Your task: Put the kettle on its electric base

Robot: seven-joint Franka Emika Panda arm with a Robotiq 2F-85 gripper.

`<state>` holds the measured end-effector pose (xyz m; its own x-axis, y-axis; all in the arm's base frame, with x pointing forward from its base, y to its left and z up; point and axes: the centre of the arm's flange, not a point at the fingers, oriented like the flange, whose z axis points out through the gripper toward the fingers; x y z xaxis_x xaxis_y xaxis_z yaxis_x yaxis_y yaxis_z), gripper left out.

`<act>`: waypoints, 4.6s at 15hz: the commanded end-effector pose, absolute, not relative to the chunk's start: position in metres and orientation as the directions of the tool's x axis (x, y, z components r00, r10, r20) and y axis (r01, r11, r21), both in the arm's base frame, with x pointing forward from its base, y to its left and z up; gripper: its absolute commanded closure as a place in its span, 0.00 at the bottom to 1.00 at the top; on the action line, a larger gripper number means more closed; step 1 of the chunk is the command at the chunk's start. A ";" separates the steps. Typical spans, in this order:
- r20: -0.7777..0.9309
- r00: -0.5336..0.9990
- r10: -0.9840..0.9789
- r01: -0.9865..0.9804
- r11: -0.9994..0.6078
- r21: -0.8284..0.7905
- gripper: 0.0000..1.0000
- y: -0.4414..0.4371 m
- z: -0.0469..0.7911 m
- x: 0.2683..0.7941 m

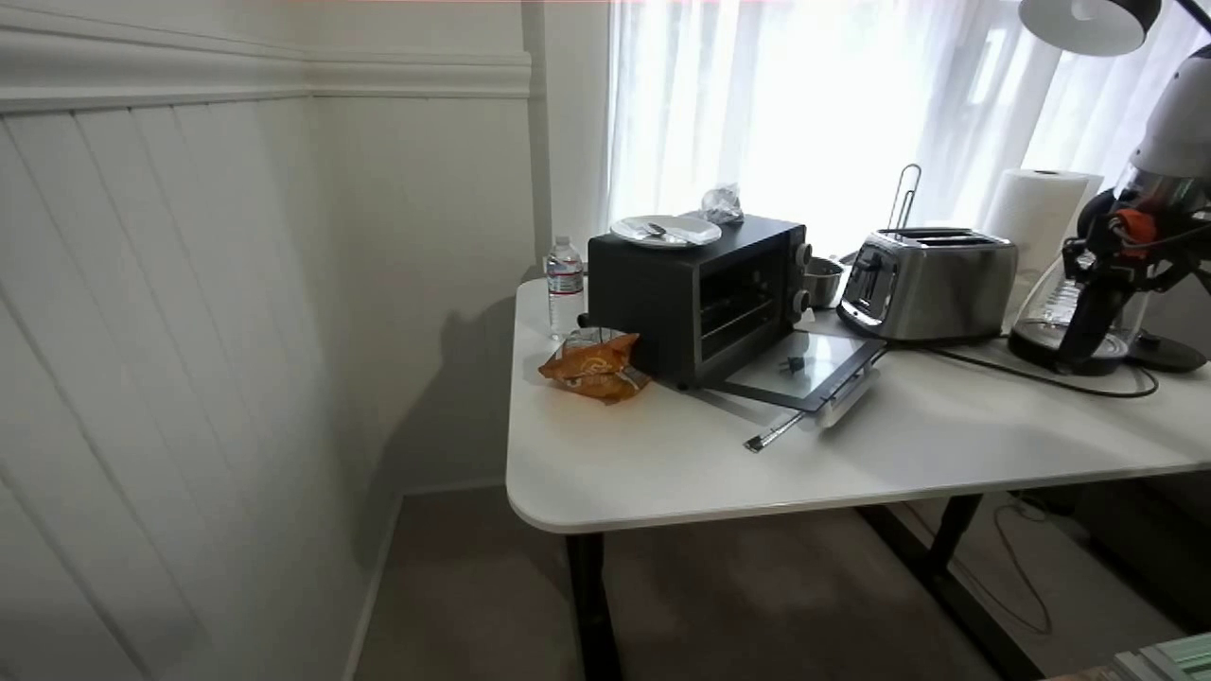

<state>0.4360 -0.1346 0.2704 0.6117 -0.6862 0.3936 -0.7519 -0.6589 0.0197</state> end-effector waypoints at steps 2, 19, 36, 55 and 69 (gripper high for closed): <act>0.378 0.608 -0.699 -0.757 -0.653 0.011 0.27 -0.133 0.283 0.439; 0.410 0.572 -0.711 -0.790 -0.612 0.041 0.14 -0.154 0.297 0.463; 0.325 0.593 -0.737 -0.787 -0.615 0.042 0.82 -0.154 0.277 0.463; 0.513 0.580 -0.633 -0.739 -0.674 0.003 0.82 -0.154 0.317 0.467; 0.612 0.493 -0.619 -0.763 -0.646 -0.039 0.82 -0.168 0.349 0.468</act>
